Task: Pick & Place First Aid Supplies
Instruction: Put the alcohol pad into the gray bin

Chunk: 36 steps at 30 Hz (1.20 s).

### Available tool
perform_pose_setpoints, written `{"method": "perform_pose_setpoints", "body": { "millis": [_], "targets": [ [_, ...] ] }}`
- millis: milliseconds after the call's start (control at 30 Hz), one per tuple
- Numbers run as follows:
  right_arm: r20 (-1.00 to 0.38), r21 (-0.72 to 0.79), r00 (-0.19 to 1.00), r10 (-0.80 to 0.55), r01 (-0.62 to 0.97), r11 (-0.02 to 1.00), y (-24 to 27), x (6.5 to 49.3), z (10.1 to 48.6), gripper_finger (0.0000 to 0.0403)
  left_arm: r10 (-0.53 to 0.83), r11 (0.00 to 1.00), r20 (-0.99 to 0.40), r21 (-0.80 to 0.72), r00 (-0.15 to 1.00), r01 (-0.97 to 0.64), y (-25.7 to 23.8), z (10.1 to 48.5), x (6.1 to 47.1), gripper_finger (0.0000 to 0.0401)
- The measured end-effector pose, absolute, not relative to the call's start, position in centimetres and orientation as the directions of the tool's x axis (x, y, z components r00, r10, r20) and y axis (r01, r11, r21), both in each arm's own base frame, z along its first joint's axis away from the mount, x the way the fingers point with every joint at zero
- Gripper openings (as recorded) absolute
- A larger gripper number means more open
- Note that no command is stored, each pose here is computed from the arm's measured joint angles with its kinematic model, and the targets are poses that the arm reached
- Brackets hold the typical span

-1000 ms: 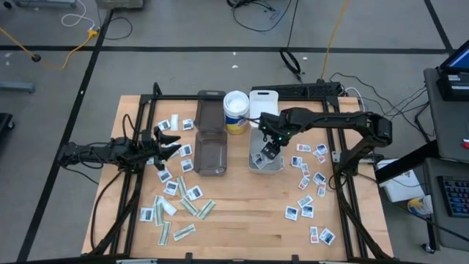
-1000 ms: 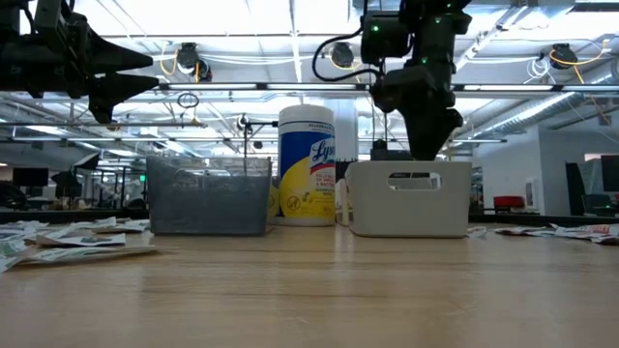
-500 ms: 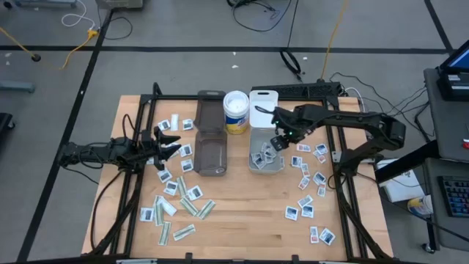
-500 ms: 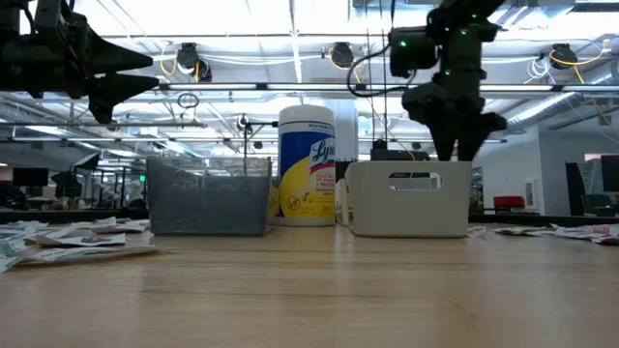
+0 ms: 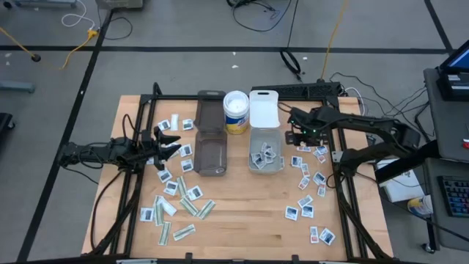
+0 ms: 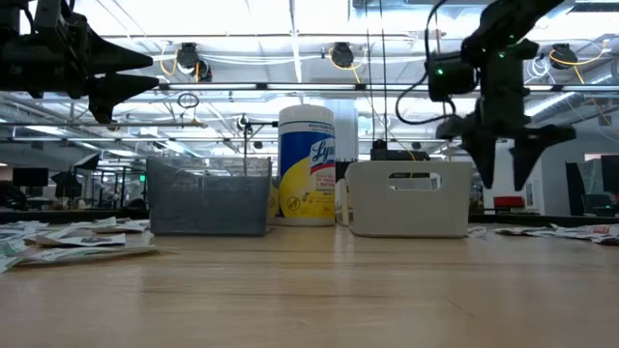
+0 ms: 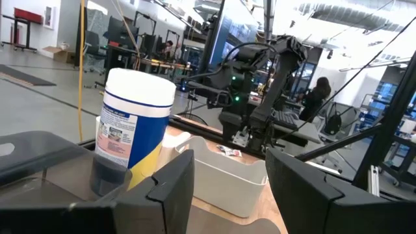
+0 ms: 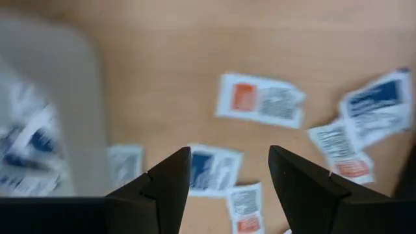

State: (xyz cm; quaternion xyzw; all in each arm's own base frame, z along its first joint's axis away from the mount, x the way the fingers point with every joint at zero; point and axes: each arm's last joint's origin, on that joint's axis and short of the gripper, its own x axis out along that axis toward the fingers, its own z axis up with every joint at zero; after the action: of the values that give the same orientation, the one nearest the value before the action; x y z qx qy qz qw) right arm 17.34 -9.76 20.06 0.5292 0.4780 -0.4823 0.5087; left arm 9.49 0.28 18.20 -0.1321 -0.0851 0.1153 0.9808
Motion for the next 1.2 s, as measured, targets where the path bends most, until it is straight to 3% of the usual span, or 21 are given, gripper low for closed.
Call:
{"method": "perform_pose_setpoints", "body": {
  "millis": [233, 500, 1200],
  "targets": [
    [-1.0, 0.007, 0.007, -0.005, 0.981, -0.192, -10.3, 15.0, 19.0, 0.0201, 0.249, 0.939, 0.137, -0.279, 0.959, -0.204, 0.3, 18.2, 9.5, 0.0196],
    [-0.999, -0.04, -0.033, 0.027, 0.953, -0.301, -10.6, 12.9, 17.8, 0.0201, 0.249, 0.939, 0.136, -0.279, 0.959, -0.204, 0.3, 18.2, 9.5, 0.0196],
    [-1.0, 0.006, 0.001, -0.011, 0.895, -0.445, -11.4, 10.2, 14.9, 0.0201, 0.249, 0.939, 0.136, -0.279, 0.959, -0.204, 0.3, 18.2, 9.5, 0.0196]
  ]
}}
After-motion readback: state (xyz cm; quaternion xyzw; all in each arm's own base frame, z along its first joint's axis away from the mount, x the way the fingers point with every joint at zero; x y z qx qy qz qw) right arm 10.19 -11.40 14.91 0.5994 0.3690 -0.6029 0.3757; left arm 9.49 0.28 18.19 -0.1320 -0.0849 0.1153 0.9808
